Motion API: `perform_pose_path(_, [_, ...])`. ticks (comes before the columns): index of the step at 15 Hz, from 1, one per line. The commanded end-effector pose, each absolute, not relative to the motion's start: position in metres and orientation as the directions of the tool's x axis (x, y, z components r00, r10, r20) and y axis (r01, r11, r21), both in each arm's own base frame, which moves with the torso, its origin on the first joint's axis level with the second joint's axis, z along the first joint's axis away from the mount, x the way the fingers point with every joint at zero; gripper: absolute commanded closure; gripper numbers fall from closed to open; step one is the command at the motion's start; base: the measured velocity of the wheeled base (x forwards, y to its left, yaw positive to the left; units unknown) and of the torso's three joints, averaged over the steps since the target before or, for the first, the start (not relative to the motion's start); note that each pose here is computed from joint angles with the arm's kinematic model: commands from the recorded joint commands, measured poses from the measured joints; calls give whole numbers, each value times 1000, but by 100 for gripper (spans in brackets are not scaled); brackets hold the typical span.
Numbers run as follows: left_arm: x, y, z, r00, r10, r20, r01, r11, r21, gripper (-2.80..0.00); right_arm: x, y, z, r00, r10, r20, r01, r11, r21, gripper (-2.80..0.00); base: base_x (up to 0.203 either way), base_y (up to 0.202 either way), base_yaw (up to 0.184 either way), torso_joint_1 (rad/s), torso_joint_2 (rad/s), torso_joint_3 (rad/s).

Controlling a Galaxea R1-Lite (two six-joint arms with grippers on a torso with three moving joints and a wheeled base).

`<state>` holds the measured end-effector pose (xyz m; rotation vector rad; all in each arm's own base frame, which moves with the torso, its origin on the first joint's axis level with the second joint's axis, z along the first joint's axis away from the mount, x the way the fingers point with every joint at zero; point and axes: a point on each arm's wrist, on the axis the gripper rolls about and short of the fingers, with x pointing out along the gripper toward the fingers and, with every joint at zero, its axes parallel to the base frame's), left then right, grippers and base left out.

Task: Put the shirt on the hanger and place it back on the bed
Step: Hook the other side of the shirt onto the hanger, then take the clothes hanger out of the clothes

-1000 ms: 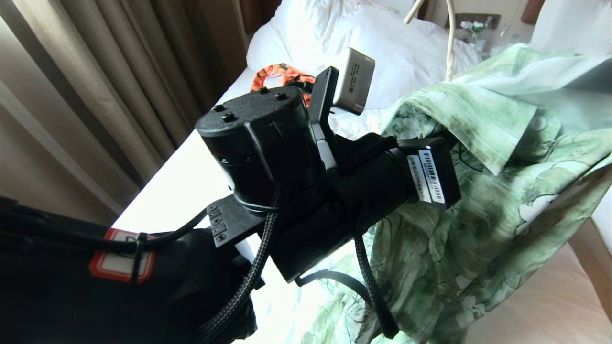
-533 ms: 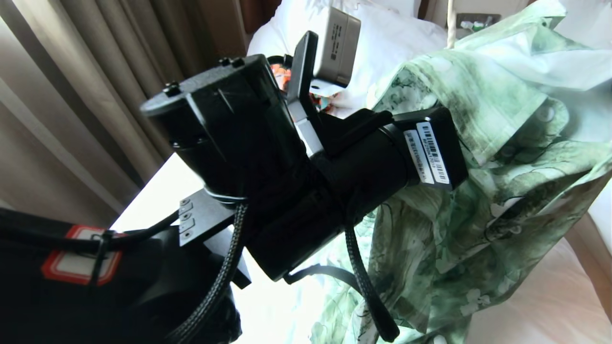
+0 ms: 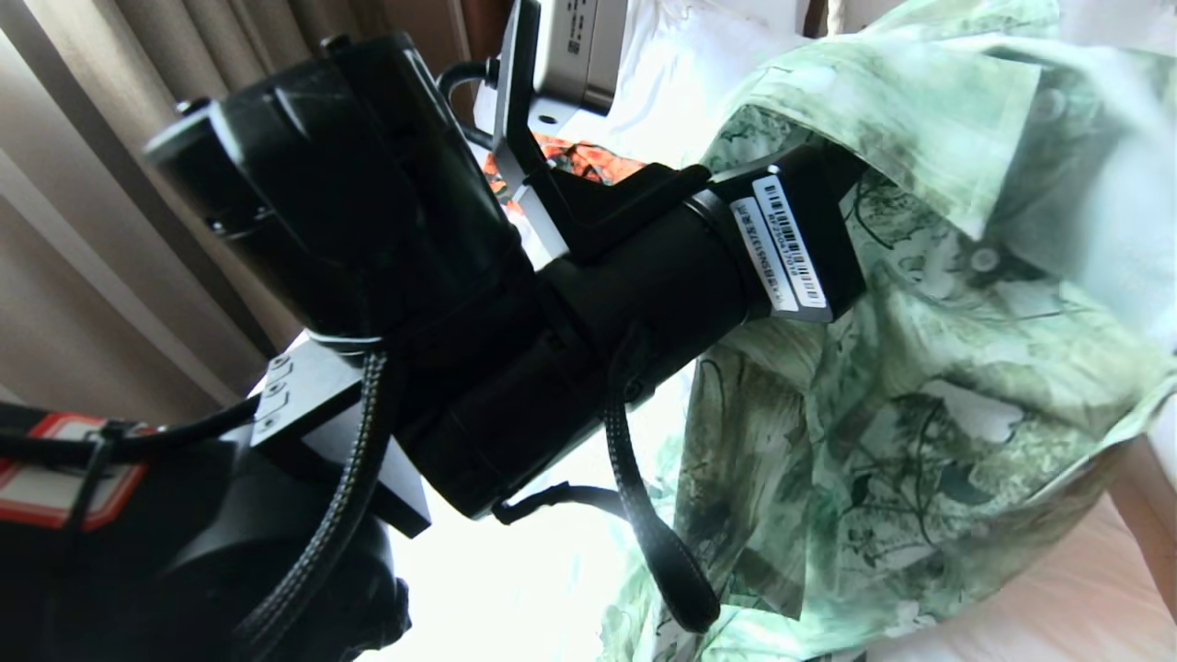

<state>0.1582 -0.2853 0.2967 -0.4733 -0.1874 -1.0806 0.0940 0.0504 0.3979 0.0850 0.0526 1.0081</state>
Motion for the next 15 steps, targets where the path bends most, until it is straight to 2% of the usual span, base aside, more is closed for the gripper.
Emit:
perform_pose_path(1, [160, -286, 299, 466, -797, 384, 881, 381, -279, 0, 79, 42, 405, 555, 831, 38, -826, 544, 149, -280, 0, 0, 0, 0, 0, 0])
perform_pose_path(4, [161, -287, 299, 468, -794, 387, 880, 383, -280, 0, 77, 37, 407, 585, 809, 51, -803, 571, 170, -280, 0, 0, 0, 0, 0, 0])
perform_pose_path(5, [160, -286, 299, 467, -795, 386, 881, 382, -279, 0, 77, 38, 410, 585, 809, 57, -805, 570, 166, 0, 0, 0, 0, 0, 0, 0])
perform_pose_path(7, [161, -288, 297, 469, -802, 370, 879, 385, -281, 0, 79, 38, 425, 581, 809, 92, -809, 561, 177, 0, 0, 0, 0, 0, 0, 0])
perform_pose_path(10, [163, -295, 289, 488, -838, 243, 861, 416, -292, 0, 95, 43, 451, 577, 810, 100, -806, 546, 227, 0, 0, 0, 0, 0, 0, 0])
perform_pose_path(13, [165, -296, 294, 487, -837, 249, 862, 414, -294, 0, 128, 54, 451, 582, 812, -36, -761, 560, 327, 0, 0, 0, 0, 0, 0, 0])
perform_pose_path(15, [165, -296, 296, 486, -836, 255, 862, 412, -294, 0, 137, 56, 438, 575, 806, -142, -752, 588, 297, 0, 0, 0, 0, 0, 0, 0])
